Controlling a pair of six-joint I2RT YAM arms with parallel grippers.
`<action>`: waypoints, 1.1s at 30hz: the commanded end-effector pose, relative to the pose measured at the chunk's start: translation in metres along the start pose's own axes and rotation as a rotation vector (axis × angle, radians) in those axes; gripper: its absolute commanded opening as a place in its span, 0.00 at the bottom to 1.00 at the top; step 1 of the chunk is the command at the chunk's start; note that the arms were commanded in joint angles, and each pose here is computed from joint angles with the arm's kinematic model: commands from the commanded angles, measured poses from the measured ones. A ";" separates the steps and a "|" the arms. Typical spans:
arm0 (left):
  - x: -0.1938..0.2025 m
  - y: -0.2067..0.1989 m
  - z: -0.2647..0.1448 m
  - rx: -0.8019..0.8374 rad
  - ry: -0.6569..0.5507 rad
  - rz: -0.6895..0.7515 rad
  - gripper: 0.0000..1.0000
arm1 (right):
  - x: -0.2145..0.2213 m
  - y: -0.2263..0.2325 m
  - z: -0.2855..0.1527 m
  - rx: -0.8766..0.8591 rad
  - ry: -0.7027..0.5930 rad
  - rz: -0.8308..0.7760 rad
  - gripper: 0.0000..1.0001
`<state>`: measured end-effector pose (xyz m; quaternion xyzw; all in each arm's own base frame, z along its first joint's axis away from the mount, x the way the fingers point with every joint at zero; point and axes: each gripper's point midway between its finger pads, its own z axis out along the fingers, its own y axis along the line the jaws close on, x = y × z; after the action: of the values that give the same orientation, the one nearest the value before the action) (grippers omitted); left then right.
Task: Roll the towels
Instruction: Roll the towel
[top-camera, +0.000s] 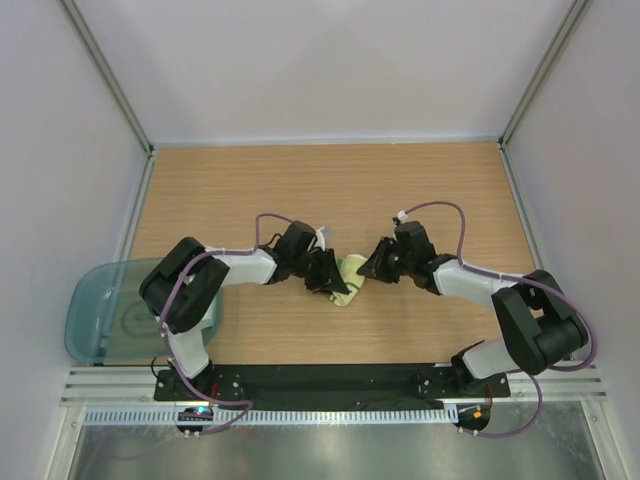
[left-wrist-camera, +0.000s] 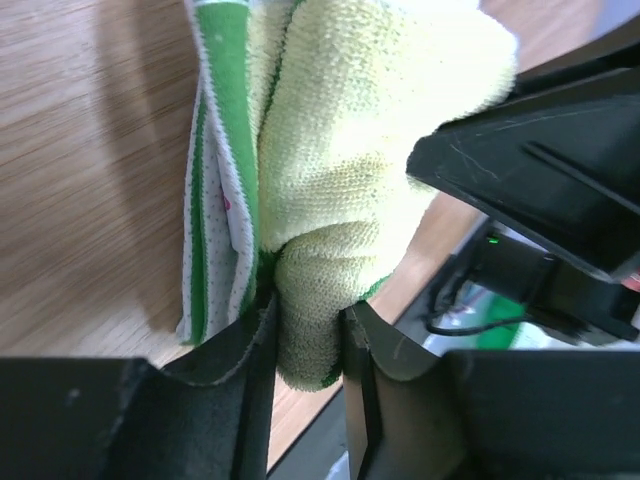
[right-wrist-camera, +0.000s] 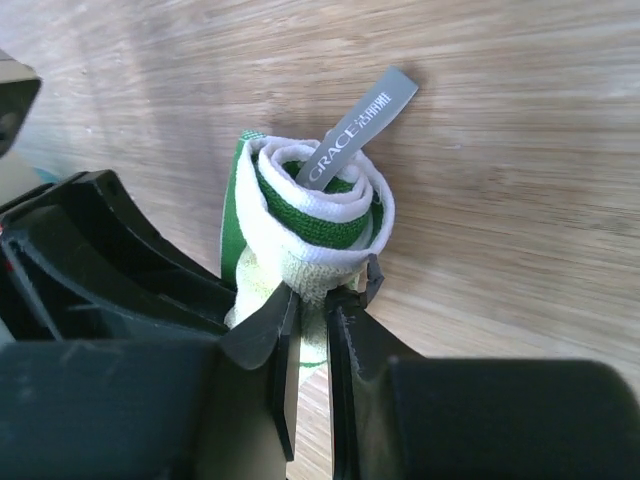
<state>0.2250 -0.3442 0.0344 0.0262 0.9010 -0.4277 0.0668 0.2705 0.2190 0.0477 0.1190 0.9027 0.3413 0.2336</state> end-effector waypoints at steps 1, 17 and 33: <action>0.026 0.071 -0.019 -0.385 0.047 0.036 0.31 | -0.007 0.000 -0.014 0.157 -0.009 -0.110 0.11; 0.004 0.035 -0.053 -0.735 -0.109 0.388 0.50 | 0.011 0.002 0.008 0.384 0.147 -0.211 0.09; -0.025 0.006 -0.069 -0.743 -0.199 0.613 0.62 | 0.004 0.018 0.012 0.359 0.156 -0.209 0.09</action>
<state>0.2319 -0.2841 0.0766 0.2063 0.9396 -0.0469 0.2690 0.2698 0.2423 0.0457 0.0442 0.9701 0.1696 0.1679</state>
